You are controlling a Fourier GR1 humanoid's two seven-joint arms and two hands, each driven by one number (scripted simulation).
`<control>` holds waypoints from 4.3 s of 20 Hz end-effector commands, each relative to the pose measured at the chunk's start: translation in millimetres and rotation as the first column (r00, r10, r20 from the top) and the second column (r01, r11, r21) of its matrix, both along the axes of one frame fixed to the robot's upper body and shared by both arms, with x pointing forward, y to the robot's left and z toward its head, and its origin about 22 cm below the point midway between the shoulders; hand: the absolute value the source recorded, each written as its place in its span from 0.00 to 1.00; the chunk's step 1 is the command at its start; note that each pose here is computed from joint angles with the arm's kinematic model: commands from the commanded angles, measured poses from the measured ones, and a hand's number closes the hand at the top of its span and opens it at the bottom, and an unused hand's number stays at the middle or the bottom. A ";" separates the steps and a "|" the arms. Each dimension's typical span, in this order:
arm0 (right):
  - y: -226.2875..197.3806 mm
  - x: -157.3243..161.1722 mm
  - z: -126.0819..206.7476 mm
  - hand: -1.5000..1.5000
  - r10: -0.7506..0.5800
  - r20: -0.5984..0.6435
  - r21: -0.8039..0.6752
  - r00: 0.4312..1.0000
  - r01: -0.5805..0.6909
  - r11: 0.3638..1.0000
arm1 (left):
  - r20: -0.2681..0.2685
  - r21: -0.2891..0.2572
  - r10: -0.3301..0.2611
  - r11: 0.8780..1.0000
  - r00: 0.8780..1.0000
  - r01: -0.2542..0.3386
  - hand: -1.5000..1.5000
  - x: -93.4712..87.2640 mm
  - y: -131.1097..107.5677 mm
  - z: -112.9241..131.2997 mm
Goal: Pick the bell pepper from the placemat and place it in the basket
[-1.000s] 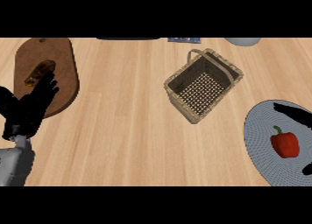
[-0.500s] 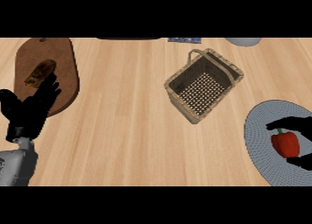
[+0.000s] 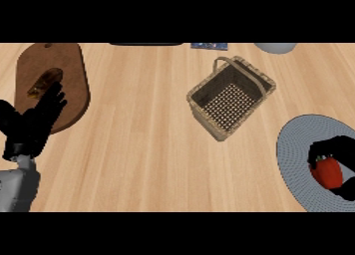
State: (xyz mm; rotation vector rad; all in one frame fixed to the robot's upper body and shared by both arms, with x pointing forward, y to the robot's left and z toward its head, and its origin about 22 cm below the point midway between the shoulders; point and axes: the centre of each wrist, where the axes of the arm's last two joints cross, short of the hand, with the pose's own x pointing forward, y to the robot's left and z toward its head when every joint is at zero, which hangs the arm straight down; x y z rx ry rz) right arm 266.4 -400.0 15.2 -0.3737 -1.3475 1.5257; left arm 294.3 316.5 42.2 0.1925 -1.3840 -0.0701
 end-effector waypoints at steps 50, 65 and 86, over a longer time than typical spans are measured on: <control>428.9 97.8 333.6 1.00 -0.935 0.353 0.654 -0.046 0.726 0.212 | -0.005 0.019 -0.119 0.993 0.993 0.119 0.50 25.7 -39.3 5.1; 414.9 131.8 319.6 1.00 -0.939 0.328 0.620 -0.104 0.774 0.131 | 0.010 0.009 -0.037 0.999 0.999 0.037 0.50 18.5 -6.2 1.9; 373.3 138.6 268.0 0.00 -0.961 0.229 0.725 -0.154 0.686 0.063 | -0.004 0.003 -0.028 1.000 1.000 0.028 0.50 3.2 -10.5 -8.3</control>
